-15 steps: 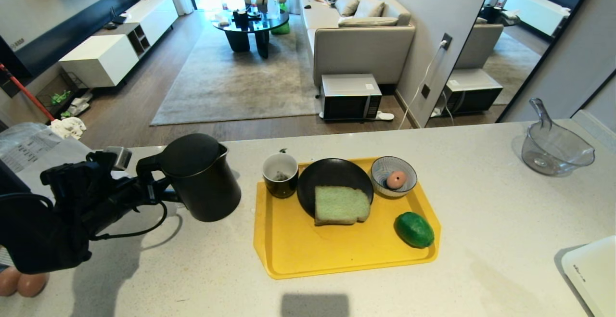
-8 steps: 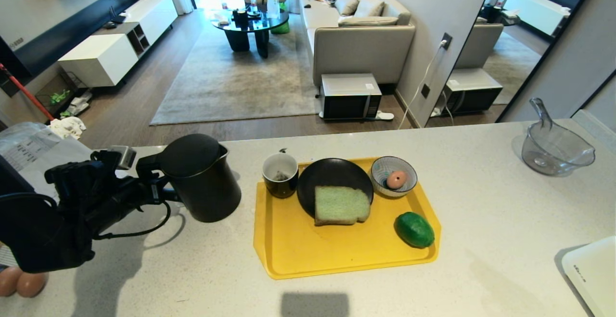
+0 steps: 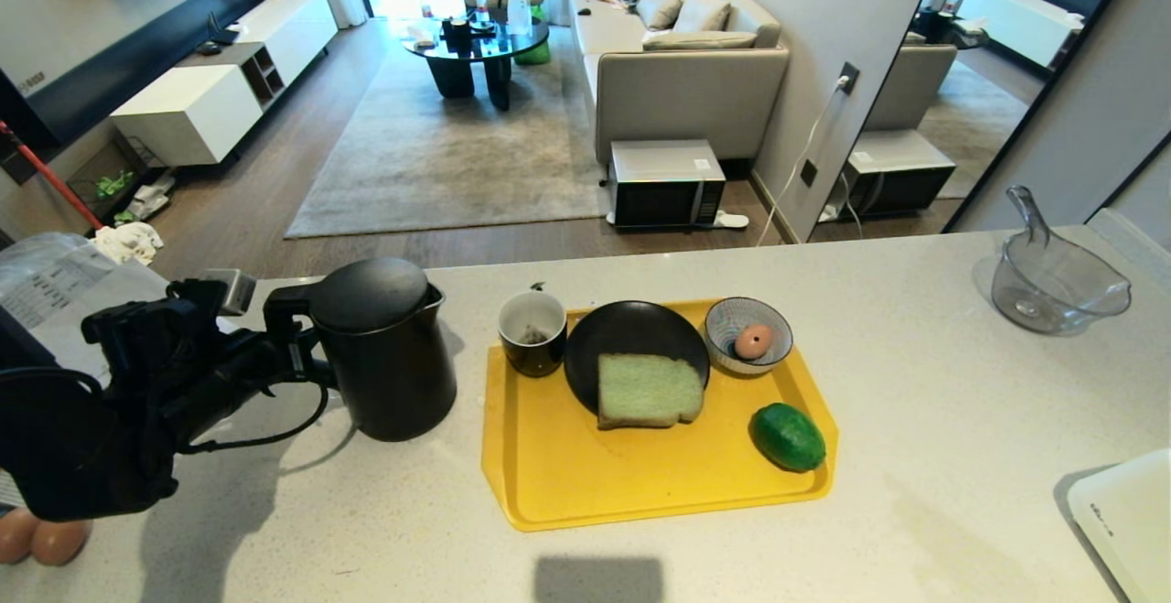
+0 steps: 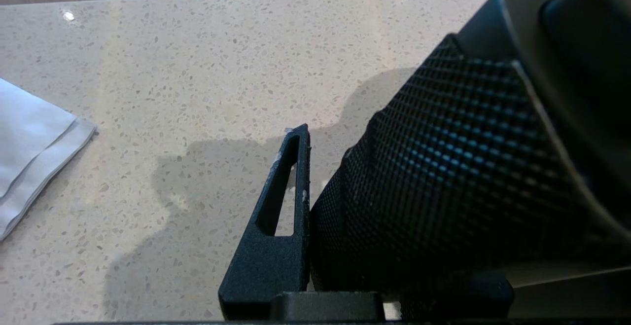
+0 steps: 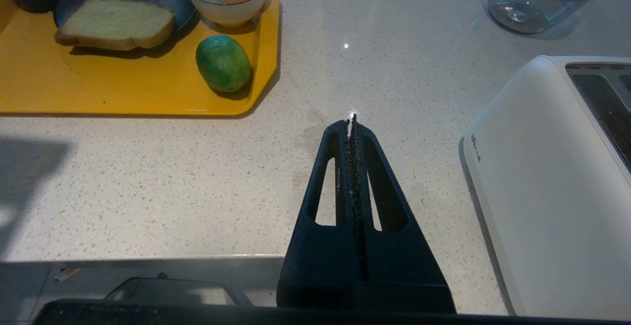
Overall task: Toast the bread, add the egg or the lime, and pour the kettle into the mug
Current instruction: Pick up the kettle
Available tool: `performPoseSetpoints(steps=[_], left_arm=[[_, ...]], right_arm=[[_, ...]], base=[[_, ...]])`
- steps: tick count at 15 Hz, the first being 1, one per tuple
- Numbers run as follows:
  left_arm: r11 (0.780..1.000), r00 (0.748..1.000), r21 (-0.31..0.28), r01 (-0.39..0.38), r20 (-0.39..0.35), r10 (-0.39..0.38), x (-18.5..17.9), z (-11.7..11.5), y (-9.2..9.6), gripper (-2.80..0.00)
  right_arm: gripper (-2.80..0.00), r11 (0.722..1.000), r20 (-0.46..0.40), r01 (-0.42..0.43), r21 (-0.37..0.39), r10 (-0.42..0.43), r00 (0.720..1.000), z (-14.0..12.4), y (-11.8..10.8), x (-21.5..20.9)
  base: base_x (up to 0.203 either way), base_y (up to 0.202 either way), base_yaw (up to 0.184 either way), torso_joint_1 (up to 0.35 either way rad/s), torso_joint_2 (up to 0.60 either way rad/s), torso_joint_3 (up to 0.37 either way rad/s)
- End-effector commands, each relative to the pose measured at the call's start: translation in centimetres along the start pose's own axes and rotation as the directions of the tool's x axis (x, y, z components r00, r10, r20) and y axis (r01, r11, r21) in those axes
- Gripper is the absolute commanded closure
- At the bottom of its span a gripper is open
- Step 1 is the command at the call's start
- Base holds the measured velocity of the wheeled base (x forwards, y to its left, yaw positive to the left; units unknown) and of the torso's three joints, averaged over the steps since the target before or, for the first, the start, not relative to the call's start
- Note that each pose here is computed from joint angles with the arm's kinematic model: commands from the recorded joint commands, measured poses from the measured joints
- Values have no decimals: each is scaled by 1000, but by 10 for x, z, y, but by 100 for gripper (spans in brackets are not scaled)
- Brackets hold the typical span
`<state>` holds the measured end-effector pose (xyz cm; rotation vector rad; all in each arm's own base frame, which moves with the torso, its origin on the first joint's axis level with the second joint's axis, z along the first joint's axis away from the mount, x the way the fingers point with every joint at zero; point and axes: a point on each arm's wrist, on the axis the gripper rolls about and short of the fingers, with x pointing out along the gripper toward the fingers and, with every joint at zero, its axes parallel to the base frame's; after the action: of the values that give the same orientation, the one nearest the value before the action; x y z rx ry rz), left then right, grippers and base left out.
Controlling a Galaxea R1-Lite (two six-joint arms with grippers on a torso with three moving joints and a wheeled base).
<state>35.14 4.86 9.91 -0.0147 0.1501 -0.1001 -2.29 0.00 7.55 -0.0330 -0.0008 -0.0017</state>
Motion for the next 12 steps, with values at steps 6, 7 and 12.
performPoseSetpoints(steps=[6, 7, 12], left_arm=[[1000, 994, 15, -20, 112, 18, -29, 35, -7, 0], [1000, 990, 11, -22, 138, 20, -34, 41, -8, 0], [998, 970, 6, -60, 236, 57, -55, 70, -12, 0]], right_arm=[[0, 1000, -1, 0, -1, 0, 1000, 0, 0, 0], [0, 1000, -1, 0, -1, 0, 1000, 0, 0, 0], [0, 1000, -1, 0, -1, 0, 1000, 0, 0, 0]], base=[[0, 0, 0, 0, 0, 0], [0, 0, 0, 0, 0, 0], [0, 0, 0, 0, 0, 0]])
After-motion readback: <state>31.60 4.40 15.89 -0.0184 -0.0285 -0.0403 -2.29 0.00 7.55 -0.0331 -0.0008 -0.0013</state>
